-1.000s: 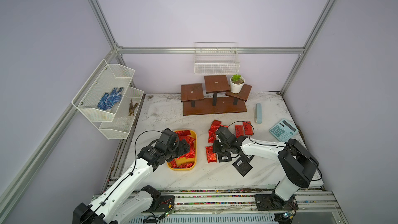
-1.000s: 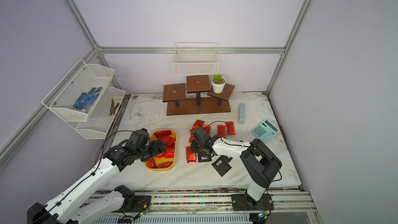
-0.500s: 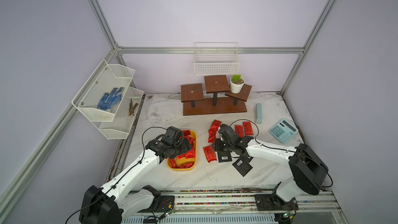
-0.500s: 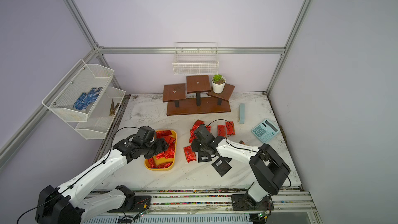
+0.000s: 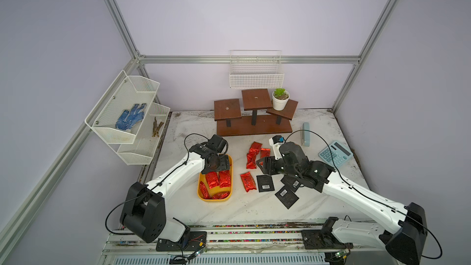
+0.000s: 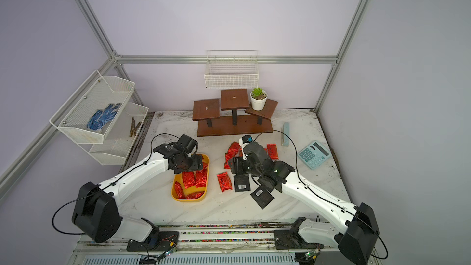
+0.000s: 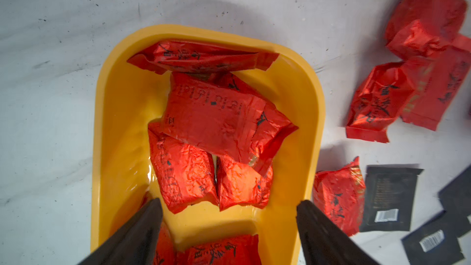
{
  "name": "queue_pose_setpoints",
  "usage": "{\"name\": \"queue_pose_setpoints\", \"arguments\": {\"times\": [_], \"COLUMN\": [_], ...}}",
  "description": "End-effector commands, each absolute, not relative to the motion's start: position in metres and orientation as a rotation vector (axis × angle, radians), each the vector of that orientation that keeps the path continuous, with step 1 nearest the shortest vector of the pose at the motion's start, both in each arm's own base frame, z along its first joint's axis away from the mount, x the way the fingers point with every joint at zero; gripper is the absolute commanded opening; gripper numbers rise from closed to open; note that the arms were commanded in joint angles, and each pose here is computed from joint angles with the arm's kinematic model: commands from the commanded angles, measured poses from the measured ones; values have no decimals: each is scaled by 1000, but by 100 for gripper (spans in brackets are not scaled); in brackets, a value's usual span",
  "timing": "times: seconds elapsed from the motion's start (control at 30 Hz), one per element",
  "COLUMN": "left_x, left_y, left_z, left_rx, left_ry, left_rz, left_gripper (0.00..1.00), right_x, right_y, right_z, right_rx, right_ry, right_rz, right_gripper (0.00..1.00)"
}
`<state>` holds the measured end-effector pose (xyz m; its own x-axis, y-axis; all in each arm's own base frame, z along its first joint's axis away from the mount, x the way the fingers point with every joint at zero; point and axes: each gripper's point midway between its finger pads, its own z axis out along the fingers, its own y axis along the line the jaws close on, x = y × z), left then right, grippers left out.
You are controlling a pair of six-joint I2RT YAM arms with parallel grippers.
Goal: Take the tea bags out of the storage box
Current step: Pick up the tea bag from the storage box.
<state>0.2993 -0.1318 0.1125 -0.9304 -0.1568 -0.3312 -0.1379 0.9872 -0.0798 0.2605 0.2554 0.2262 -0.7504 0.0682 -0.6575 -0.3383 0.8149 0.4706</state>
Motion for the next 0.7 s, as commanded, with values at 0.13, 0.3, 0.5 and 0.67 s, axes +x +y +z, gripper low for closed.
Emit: {"name": "queue_pose_setpoints", "arguments": {"times": [0.13,0.3,0.5,0.67], "left_x": [322,332,338,338], "left_y": [-126,-128,-128,-124], "left_z": [103,87,68,63], "left_rx": [-38,2,21,11], "left_ry": [2808,2835,2870,2874], "left_rz": [96,150,191,223], "left_gripper": [87,86,82,72], "right_x": [242,234,232,233], "right_y": [233,225,220,220], "right_z": [243,248,244,241], "right_rx": [-227,-214,-209,-206], "right_ry": [2289,2260,2270,2274], "right_rz": [730,749,733,727], "right_gripper": [64,70,70,70]}}
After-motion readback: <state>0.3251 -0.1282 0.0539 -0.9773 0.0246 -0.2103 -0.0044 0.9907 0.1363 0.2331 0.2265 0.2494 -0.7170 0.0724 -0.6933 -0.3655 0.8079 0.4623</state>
